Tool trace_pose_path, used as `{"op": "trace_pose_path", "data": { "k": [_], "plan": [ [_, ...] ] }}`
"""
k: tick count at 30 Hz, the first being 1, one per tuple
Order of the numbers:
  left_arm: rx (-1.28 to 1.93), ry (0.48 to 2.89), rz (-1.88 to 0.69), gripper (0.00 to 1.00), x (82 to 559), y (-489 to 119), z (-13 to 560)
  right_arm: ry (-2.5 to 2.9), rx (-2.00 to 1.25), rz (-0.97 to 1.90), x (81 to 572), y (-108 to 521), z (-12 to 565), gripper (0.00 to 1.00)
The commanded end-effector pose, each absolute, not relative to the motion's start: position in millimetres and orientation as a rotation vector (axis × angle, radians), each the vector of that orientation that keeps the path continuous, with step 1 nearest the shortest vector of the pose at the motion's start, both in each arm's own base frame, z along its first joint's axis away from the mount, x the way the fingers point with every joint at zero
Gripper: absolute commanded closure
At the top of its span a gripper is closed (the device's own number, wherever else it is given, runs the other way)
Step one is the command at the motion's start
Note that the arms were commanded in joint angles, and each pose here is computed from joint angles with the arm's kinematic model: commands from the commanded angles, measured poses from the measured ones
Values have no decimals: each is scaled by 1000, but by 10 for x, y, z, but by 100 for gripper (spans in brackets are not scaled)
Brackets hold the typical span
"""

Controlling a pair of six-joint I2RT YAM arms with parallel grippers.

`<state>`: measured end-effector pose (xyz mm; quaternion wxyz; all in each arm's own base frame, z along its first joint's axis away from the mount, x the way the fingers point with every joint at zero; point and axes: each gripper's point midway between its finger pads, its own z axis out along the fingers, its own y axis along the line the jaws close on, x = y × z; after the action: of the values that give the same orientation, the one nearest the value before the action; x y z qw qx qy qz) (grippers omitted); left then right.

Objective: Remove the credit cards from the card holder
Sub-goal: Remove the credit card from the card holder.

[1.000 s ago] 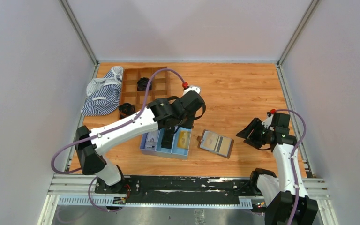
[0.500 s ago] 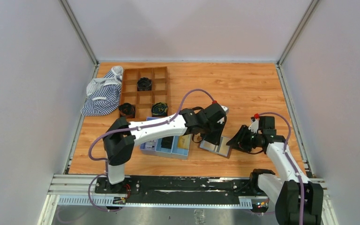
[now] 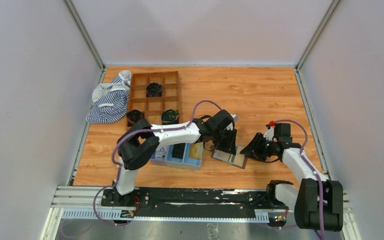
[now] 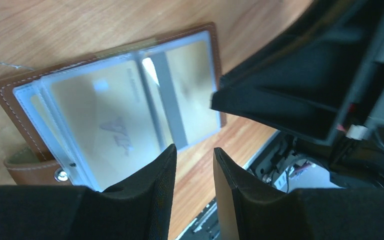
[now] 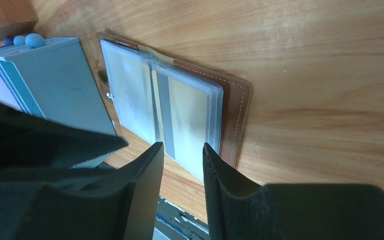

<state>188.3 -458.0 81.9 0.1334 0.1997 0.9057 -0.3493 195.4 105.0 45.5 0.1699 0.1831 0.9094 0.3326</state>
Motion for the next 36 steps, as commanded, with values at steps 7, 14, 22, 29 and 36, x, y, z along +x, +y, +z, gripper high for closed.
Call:
{"op": "trace_pose_path", "data": {
  "k": [7, 14, 22, 29, 36],
  "plan": [
    [500, 2674, -1094, 63, 1950, -4600, 506, 2618, 510, 1024, 1882, 1149, 290, 63],
    [459, 2694, -1089, 66, 1996, -4523, 368, 2601, 515, 1017, 1881, 1143, 324, 66],
    [448, 2677, -1097, 71, 2035, -4473, 424, 2545, 528, 1014, 1869, 1145, 405, 66],
    [437, 2668, -1121, 71, 2087, -4465, 458, 2573, 561, 969, 1847, 1101, 349, 65],
    [425, 2673, -1145, 71, 2091, -4463, 448, 2563, 582, 913, 1840, 1043, 341, 64]
  ]
}}
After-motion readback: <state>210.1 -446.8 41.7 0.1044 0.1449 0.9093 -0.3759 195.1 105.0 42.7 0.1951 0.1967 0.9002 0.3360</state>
